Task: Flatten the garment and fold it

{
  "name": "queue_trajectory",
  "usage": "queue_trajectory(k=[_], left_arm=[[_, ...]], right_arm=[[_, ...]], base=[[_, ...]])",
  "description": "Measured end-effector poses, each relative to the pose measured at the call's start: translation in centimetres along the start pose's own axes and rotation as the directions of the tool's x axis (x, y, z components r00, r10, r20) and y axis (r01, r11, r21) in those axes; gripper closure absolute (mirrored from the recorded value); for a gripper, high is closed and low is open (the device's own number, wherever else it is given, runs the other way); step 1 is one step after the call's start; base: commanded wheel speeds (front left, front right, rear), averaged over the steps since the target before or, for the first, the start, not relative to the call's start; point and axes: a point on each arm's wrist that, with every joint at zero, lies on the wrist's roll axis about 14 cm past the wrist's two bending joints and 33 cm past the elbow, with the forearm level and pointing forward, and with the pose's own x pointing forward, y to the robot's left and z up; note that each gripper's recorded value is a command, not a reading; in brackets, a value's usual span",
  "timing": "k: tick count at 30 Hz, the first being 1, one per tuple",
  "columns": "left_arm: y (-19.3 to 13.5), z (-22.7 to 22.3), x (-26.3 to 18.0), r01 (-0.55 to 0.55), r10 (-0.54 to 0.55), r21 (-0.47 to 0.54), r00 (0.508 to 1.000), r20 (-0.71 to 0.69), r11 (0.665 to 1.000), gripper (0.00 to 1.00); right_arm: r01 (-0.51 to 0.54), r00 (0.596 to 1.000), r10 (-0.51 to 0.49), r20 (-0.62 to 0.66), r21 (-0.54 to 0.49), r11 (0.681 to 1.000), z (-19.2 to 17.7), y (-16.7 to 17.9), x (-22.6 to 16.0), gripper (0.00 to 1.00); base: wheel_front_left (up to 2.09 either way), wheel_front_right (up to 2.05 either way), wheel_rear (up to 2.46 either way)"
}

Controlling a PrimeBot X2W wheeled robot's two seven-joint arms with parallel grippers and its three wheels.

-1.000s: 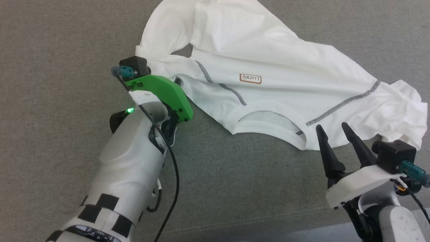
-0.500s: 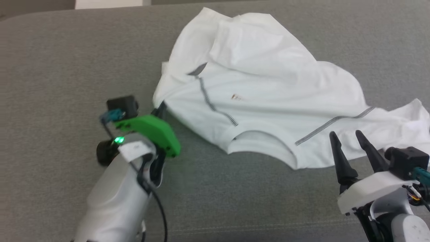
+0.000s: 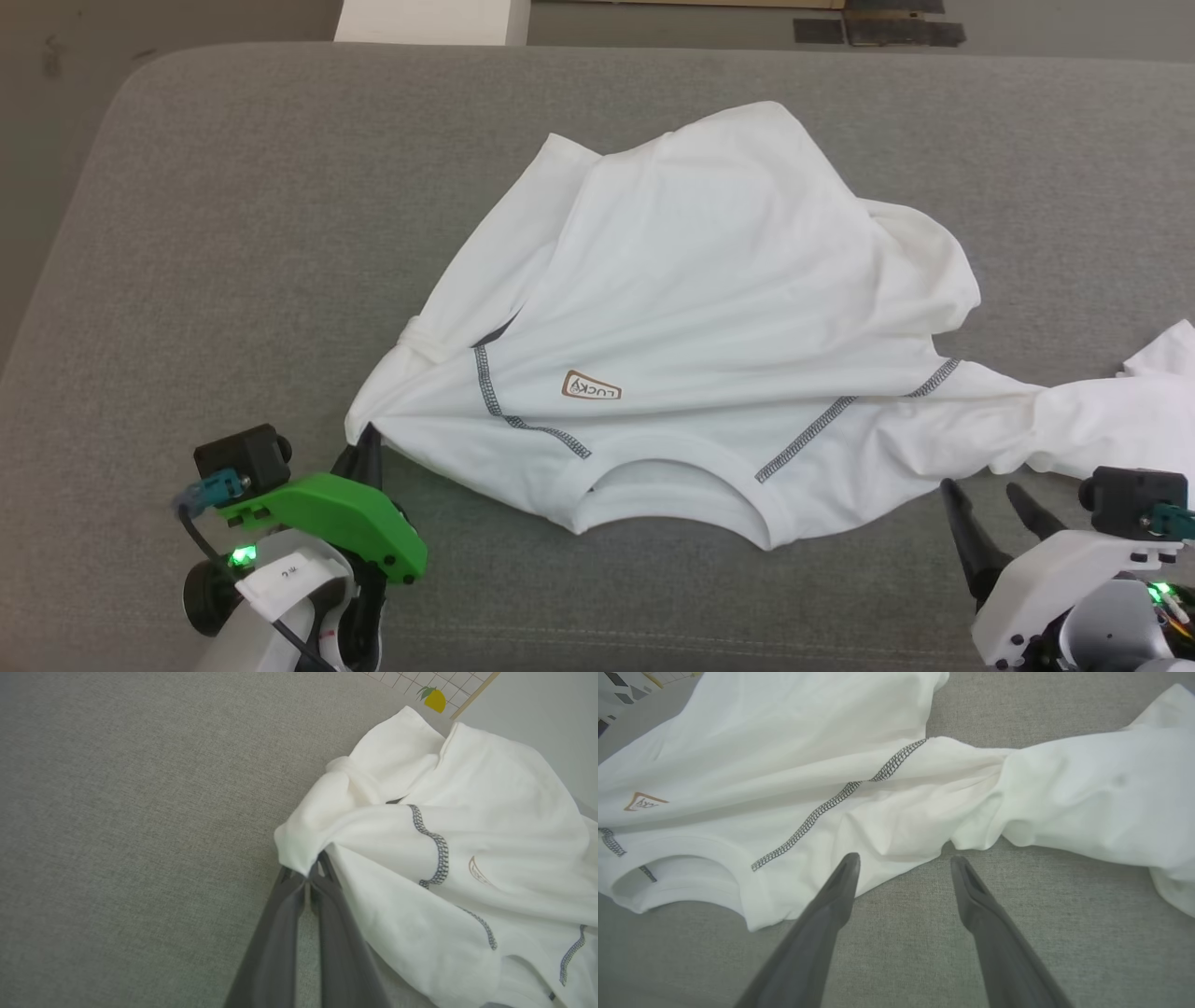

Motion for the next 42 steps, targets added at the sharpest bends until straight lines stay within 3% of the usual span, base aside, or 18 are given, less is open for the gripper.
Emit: queue_trajectory(k=[15,26,27,28,29,30,38,42], left_arm=[[0.8,-0.8,0.1,-0.025,0.025,-0.025,0.999,-0.022,0.999,1.00],[1.0,-1.4,0.1,-0.027,0.025,-0.030,0.999,-0.038,0.999,1.00],[0.9,-1.4,0.1,-0.025,0.024,-0.032,0.999,-0.038,0.999,1.00],[0.9,-1.4,0.1,-0.024,0.023,-0.033,0.999,-0.039,0.999,1.00],[0.9,-1.4,0.1,-0.023,0.022,-0.035,0.999,-0.041,0.999,1.00],[0.8,-1.4,0.1,-0.023,0.021,-0.036,0.999,-0.042,0.999,1.00],[0.2,-0.7,-0.3,-0.003,0.002,-0.033,1.000,-0.021,0.999,1.00],[-1.1,1.2,-1.0,0.057,-0.054,-0.085,0.998,0.039,0.995,1.00]], right_arm=[[-0.035,0.961,0.028,-0.275,-0.023,0.999,-4.5,1.4,4.1,0.00],[-0.006,0.951,-0.012,-0.307,-0.057,0.998,-4.6,0.7,5.0,0.02],[0.004,0.954,-0.021,-0.300,-0.057,0.998,-4.5,0.4,5.0,0.22],[0.009,0.954,-0.025,-0.298,-0.058,0.998,-4.4,0.2,5.0,0.61],[0.012,0.957,-0.027,-0.290,-0.054,0.998,-4.3,0.1,5.0,0.77],[0.017,0.958,-0.032,-0.284,-0.054,0.998,-4.3,0.0,5.0,1.00],[0.012,0.972,-0.016,-0.235,-0.018,1.000,-3.6,0.0,4.6,1.00],[-0.020,0.985,0.021,-0.172,0.011,1.000,-2.1,0.9,3.5,1.00]], base=[[0.00,0.00,0.00],[0.00,0.00,0.00],[0.00,0.00,0.00],[0.00,0.00,0.00],[0.00,0.00,0.00],[0.00,0.00,0.00],[0.00,0.00,0.00],[0.00,0.00,0.00]])
